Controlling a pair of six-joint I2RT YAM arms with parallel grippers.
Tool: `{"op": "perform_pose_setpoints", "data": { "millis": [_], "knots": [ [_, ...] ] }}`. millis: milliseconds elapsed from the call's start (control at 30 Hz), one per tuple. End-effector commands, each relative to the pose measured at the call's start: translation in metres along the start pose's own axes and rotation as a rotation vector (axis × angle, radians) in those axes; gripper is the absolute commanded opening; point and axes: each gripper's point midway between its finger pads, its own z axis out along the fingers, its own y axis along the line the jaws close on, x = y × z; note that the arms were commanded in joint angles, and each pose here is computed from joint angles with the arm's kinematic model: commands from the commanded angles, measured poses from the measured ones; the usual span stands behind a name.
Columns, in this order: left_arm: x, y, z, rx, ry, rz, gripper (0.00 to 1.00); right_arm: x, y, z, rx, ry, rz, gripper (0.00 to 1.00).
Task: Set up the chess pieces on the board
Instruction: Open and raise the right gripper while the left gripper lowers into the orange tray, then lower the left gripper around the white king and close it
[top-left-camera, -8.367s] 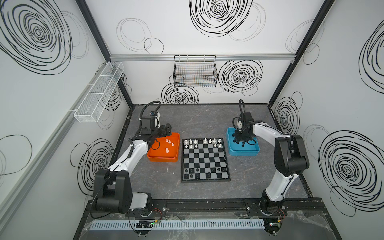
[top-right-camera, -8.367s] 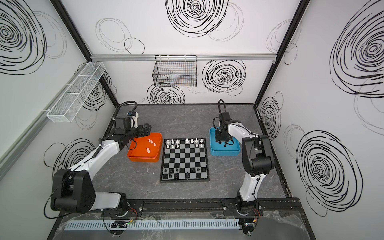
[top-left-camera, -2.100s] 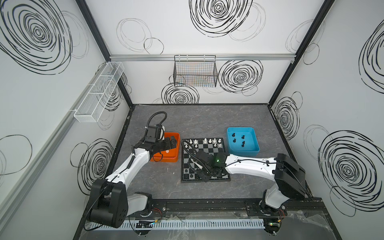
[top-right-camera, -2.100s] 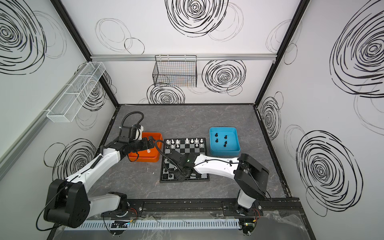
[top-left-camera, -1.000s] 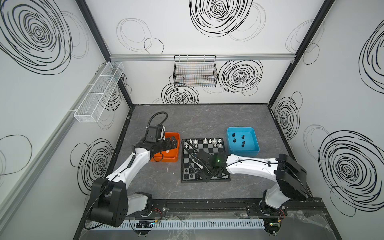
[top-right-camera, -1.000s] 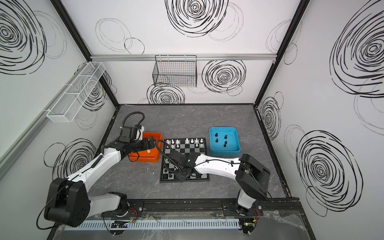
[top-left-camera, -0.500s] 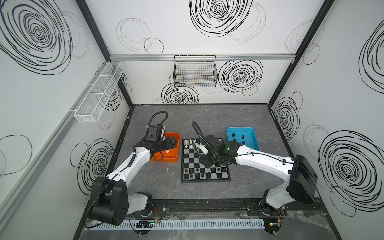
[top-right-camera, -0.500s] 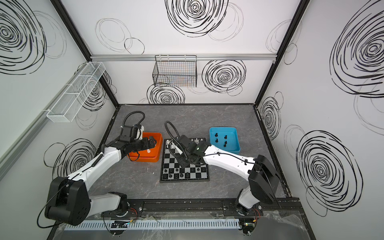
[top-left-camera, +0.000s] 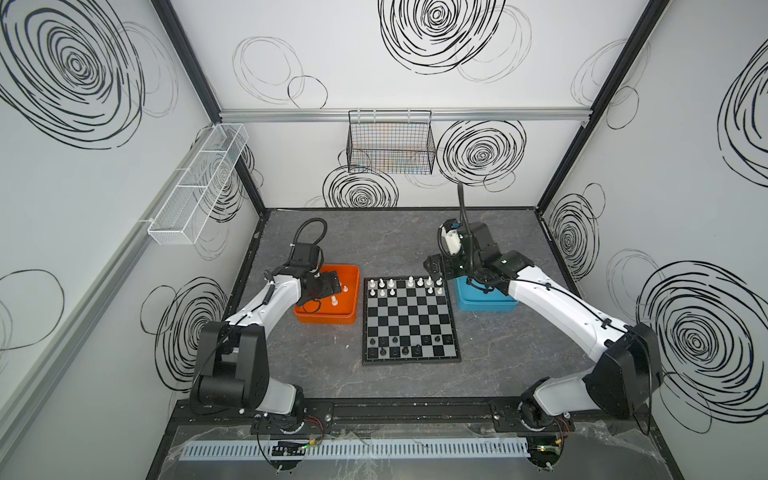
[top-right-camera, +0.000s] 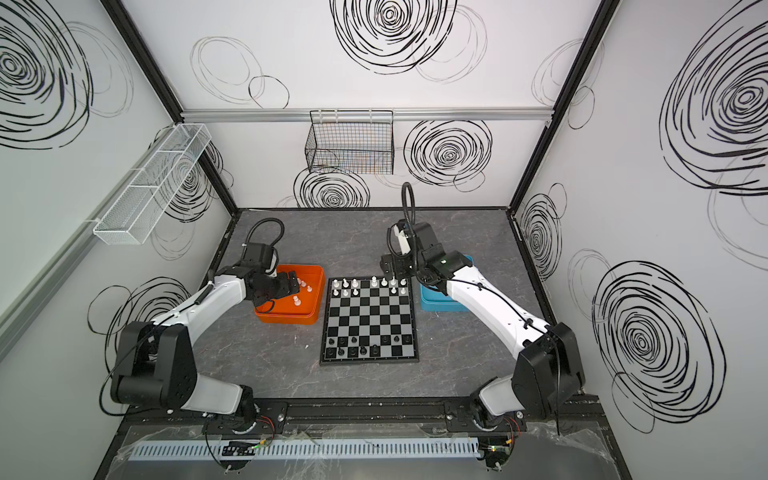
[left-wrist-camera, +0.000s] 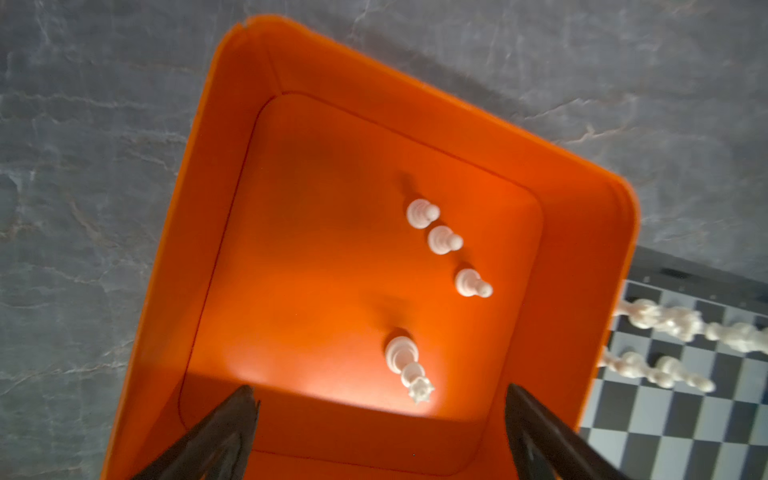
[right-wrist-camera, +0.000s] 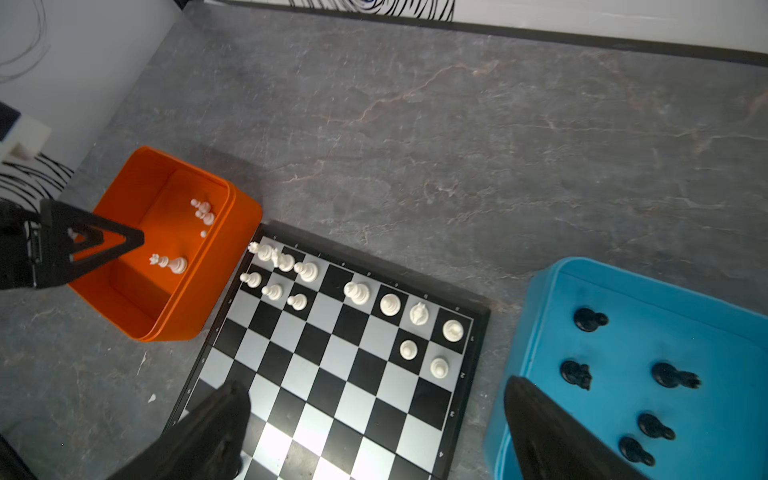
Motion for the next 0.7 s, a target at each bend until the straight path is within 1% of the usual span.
{"op": "perform_pose_setpoints", "data": {
  "millis": [0,167,300,467,533,667],
  "knots": [
    [-0.003,0.005,0.002,-0.036,0.019,-0.01,0.91,-0.019,-0.014,-0.012,-0.033,-0.102,0.038,1.0],
    [-0.001,0.005,0.014,-0.051,0.058,-0.002,0.83,-0.01,-0.042,-0.009,-0.001,-0.078,0.079,1.0],
    [-0.001,0.002,0.02,-0.06,0.078,0.014,0.7,0.0,-0.052,-0.003,0.011,-0.051,0.095,1.0],
    [0.002,0.0,0.028,-0.076,0.104,0.033,0.59,0.01,-0.059,0.003,0.018,-0.031,0.106,1.0],
    [0.003,-0.002,0.029,-0.077,0.111,0.039,0.57,0.012,-0.06,0.004,0.019,-0.023,0.112,1.0],
    [0.003,-0.009,0.032,-0.069,0.117,0.058,0.57,0.014,-0.062,0.006,0.021,-0.013,0.114,1.0]
  ]
}}
